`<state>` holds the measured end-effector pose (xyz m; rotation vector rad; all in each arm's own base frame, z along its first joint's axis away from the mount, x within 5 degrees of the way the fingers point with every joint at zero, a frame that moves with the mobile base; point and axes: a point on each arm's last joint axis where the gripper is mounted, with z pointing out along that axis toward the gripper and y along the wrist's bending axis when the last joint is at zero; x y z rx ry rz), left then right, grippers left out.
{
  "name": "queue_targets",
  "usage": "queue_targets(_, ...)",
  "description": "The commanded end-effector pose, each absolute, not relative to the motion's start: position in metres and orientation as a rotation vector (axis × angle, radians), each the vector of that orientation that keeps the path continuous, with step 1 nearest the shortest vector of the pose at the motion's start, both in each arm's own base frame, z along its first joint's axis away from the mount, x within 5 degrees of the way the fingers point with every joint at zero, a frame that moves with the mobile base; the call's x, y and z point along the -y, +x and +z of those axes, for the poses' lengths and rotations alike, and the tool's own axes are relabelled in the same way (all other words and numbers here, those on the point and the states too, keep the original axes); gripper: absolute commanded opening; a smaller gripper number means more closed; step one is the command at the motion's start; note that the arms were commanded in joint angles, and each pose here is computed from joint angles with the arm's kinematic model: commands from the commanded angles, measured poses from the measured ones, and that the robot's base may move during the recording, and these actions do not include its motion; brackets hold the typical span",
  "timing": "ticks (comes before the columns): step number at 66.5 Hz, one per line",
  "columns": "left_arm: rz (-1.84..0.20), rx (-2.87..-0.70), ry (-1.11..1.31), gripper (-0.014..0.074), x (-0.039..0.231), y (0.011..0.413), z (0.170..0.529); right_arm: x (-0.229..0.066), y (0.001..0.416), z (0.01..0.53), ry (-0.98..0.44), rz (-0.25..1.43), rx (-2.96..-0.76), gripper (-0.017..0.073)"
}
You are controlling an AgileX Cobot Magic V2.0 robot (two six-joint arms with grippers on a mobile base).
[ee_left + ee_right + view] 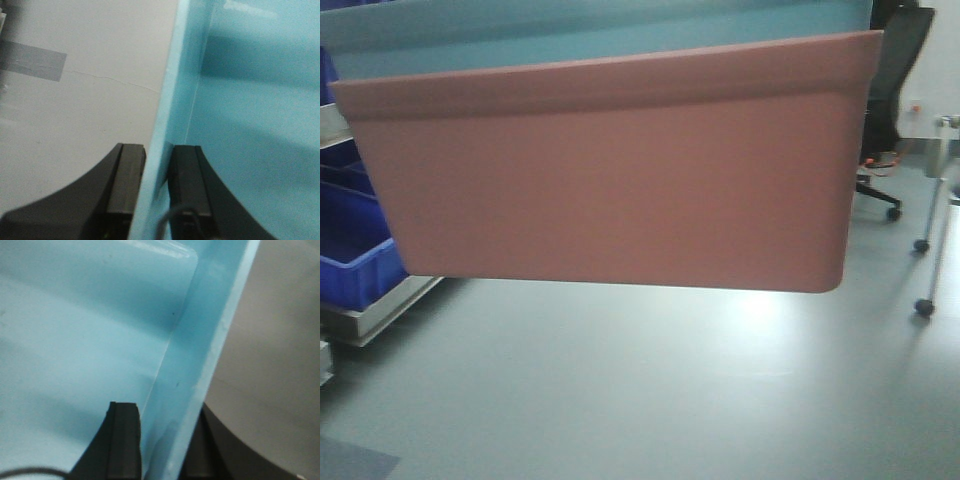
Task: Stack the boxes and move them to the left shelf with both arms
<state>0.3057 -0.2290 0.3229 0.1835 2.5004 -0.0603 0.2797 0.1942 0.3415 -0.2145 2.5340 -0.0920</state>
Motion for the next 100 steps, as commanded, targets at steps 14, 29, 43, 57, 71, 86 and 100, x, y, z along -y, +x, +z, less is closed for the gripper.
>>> queue_targets(14, -0.342, -2.352, 0.187, -0.0003, 0.2466, 0.2910, 0.3628, -0.2078, 0.2765, 0.3754, -0.220, 0.165, -2.342, 0.0056)
queue_targets(29, -0.342, -2.352, 0.187, -0.0003, 0.2466, 0.2910, 0.3628, -0.2077, 0.2765, 0.3753, -0.220, 0.165, -2.343, 0.0056)
queue_targets(43, -0.341, -2.352, 0.188, -0.0003, 0.2465, 0.2910, 0.3629, -0.2077, 0.2765, 0.3753, -0.220, 0.165, -2.343, 0.0056)
queue_targets(57, -0.341, -2.352, 0.188, -0.0003, 0.2465, 0.2910, 0.3629, -0.2077, 0.2765, 0.3753, -0.220, 0.165, -2.343, 0.0056)
queue_targets(71, -0.341, -2.352, 0.188, -0.0003, 0.2465, 0.2910, 0.3629, -0.2077, 0.2765, 0.3753, -0.220, 0.165, -2.343, 0.0056)
queue_targets(86, -0.341, -2.352, 0.188, -0.0003, 0.2465, 0.2910, 0.3629, -0.2077, 0.2765, 0.3753, -0.220, 0.165, -2.343, 0.0056)
queue_targets(100, -0.341, -2.352, 0.188, -0.0003, 0.2465, 0.2910, 0.3629, -0.2077, 0.2765, 0.3753, -0.220, 0.165, -2.343, 0.0056)
